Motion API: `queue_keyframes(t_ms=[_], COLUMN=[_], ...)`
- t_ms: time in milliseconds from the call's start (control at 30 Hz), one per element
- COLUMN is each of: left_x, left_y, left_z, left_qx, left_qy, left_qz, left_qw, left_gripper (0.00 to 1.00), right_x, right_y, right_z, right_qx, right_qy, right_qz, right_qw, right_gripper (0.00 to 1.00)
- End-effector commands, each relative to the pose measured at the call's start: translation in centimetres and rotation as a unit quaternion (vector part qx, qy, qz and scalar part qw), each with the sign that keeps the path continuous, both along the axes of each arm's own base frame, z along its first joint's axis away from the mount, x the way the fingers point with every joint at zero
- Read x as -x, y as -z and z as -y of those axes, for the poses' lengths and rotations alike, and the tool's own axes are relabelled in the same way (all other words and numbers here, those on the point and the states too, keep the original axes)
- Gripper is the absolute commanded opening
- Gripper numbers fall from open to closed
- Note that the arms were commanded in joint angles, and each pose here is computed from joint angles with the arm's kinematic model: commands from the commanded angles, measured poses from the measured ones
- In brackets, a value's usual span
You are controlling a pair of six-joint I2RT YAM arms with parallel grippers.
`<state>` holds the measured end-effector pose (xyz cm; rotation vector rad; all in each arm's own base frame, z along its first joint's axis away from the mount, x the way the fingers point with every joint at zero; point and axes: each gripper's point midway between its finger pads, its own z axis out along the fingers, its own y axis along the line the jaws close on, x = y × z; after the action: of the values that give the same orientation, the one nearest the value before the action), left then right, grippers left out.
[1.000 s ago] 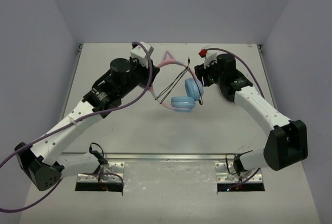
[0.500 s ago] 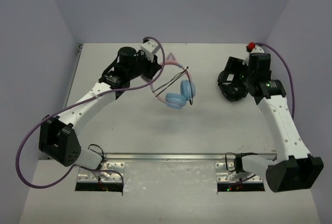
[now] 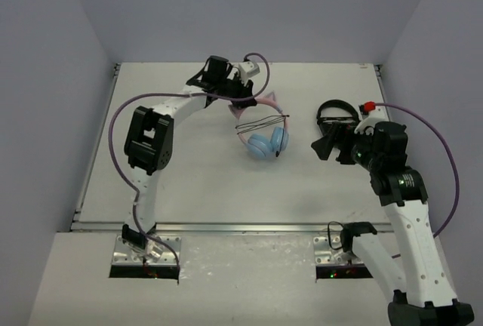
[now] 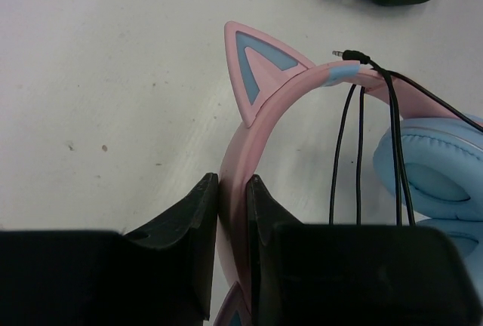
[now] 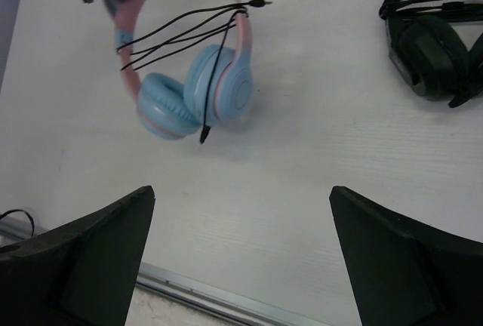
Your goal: Wrap the headphones
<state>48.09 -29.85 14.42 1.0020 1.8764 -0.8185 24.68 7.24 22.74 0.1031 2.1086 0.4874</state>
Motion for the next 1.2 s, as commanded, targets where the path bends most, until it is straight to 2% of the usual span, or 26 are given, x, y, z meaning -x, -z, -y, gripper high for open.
queue_keyframes(t_ms=[0, 100, 167, 200, 267, 333, 533, 700, 733, 833, 933, 1033, 1133, 1167], left_x=[-1.0, -4.3, -5.4, -5.8, -7.1, -7.4, -6.7, -6.8, -7.3, -8.0, -8.6, -9.8, -11.1, -11.3], left_y=[-0.9, 1.8, 3.1, 5.1, 4.4, 5.9, 6.8, 7.6, 7.5, 7.2, 7.1, 6.5, 4.7, 2.9], left_z=[1.8, 3.2, 3.6, 3.9, 4.6, 5.5, 10.4, 12.6, 12.6, 12.4, 12.1, 11.4, 10.7, 10.6], left_qx=[0.035, 0.035, 0.035, 0.033, 0.042, 0.042, 0.014, 0.002, -0.001, -0.006, -0.013, -0.028, -0.034, -0.026], left_qy=[0.061, 0.065, 0.062, 0.059, 0.06, 0.066, 0.096, 0.103, 0.095, 0.086, 0.075, 0.045, 0.008, -0.005], left_qz=[0.008, 0.002, -0.003, -0.019, -0.001, -0.003, 0.066, 0.106, 0.117, 0.135, 0.145, 0.162, 0.184, 0.192], left_qw=[0.997, 0.997, 0.997, 0.998, 0.997, 0.997, 0.993, 0.989, 0.989, 0.987, 0.987, 0.985, 0.982, 0.981], left_gripper=[0.01, 0.01, 0.01, 0.01, 0.01, 0.02, 0.06, 0.07, 0.13, 0.19, 0.37, 0.47, 0.55, 0.58], right_x=[1.2, 2.2, 2.5, 2.7, 3.0, 3.3, 4.4, 5.2, 5.2, 5.4, 5.5, 5.5, 5.5, 5.5], right_y=[0.3, 1.8, 2.3, 2.7, 2.7, 2.7, 3.0, 2.4, 2.4, 2.4, 2.3, 2.2, 2.3, 2.5], right_z=[-1.9, -2.6, -2.9, -3.0, -3.3, -3.5, -3.9, -4.5, -4.6, -4.9, -5.0, -5.3, -5.3, -5.2], right_qx=[-0.038, -0.051, -0.056, -0.057, -0.063, -0.07, -0.074, -0.087, -0.091, -0.098, -0.101, -0.103, -0.1, -0.099], right_qy=[-0.046, -0.065, -0.074, -0.077, -0.085, -0.091, -0.107, -0.122, -0.123, -0.131, -0.135, -0.146, -0.148, -0.147], right_qz=[0.007, 0.0, -0.002, -0.006, -0.003, -0.001, 0.004, 0.016, 0.016, 0.017, 0.019, 0.021, 0.017, 0.016], right_qw=[0.998, 0.997, 0.996, 0.995, 0.994, 0.993, 0.992, 0.989, 0.988, 0.986, 0.985, 0.984, 0.984, 0.984], right_gripper=[0.99, 0.99, 0.99, 0.99, 0.99, 0.99, 0.99, 0.99, 0.99, 0.99, 0.99, 0.99, 0.99, 0.99])
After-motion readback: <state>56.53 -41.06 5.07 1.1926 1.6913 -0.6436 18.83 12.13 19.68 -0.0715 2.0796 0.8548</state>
